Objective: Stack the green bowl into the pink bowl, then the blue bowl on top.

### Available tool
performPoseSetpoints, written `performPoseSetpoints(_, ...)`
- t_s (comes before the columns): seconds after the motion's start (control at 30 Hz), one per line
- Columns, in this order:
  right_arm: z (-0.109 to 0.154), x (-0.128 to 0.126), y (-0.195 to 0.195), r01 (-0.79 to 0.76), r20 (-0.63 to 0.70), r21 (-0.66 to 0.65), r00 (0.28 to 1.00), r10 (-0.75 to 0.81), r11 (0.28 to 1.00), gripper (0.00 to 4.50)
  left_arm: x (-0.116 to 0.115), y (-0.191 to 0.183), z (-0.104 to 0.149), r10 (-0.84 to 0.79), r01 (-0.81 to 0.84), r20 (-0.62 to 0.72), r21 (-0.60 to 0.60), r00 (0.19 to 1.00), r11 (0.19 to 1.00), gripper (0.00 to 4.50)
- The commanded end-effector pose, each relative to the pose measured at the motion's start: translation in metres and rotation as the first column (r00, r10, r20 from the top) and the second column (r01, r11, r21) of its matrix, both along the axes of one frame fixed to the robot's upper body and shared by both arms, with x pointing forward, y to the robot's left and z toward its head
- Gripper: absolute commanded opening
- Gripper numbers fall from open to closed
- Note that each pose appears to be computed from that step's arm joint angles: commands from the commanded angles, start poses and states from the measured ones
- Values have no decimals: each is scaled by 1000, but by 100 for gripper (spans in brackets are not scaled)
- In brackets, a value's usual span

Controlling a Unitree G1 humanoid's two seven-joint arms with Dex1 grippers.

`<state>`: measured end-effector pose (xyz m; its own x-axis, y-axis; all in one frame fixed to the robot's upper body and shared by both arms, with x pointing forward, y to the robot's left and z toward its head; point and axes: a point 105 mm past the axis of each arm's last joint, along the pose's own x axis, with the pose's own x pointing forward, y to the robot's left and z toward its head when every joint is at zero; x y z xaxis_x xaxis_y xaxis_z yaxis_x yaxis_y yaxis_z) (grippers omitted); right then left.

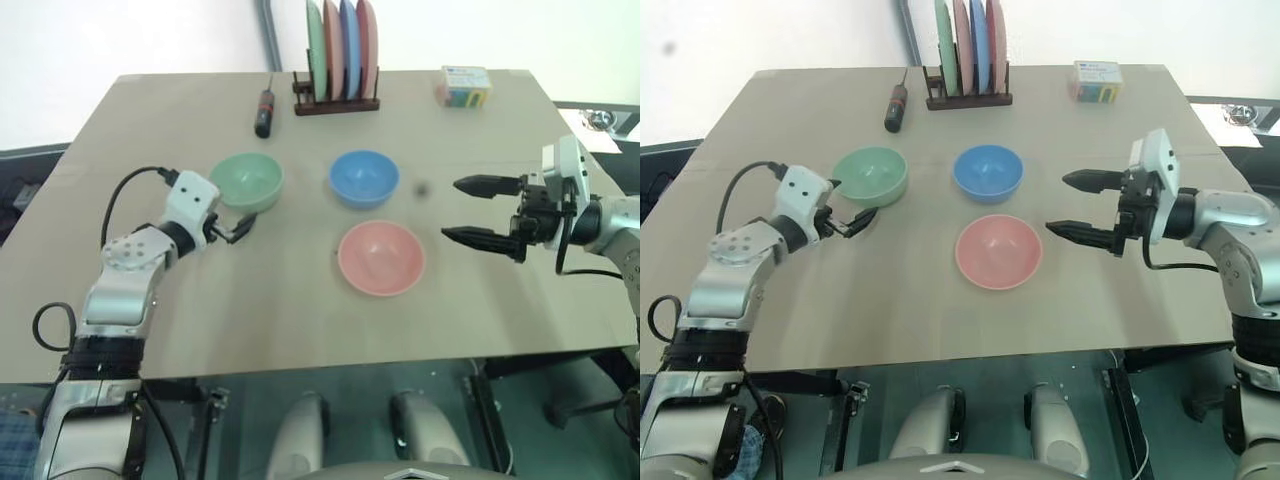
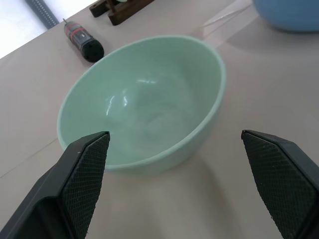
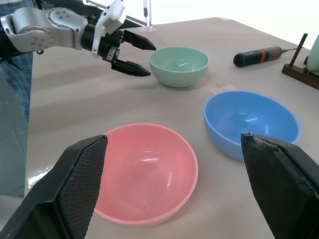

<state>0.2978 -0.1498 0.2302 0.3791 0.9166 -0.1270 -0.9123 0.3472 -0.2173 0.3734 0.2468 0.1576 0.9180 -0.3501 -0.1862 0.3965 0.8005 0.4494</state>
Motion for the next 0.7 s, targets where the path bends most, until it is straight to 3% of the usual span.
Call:
performPoseSetpoints(0.03,12,-1,-4,19,63,4,998,-19,1000,448,10,-6,4,-50,49,27,34,998,998,450)
performPoseSetpoints(0.3,12,2,-3,14,71,5,997,-14,1000,448,40,-4,-9,-107,112,-50,124,993,986,450)
performPoseSetpoints(0.47,17,0,-1,-4,82,15,997,3,1000,448,47,1,-23,-117,141,-137,177,984,974,450)
performPoseSetpoints(0.5,18,0,-1,-6,83,15,997,5,1000,450,47,3,-25,-119,147,-153,188,981,971,401)
performPoseSetpoints(0.53,18,-1,-1,-9,85,14,996,7,1000,450,46,3,-27,-124,158,-172,200,977,967,397)
performPoseSetpoints(0.7,17,-2,-3,-2,87,8,996,1,1000,450,47,3,-25,-156,197,-192,218,969,956,185)
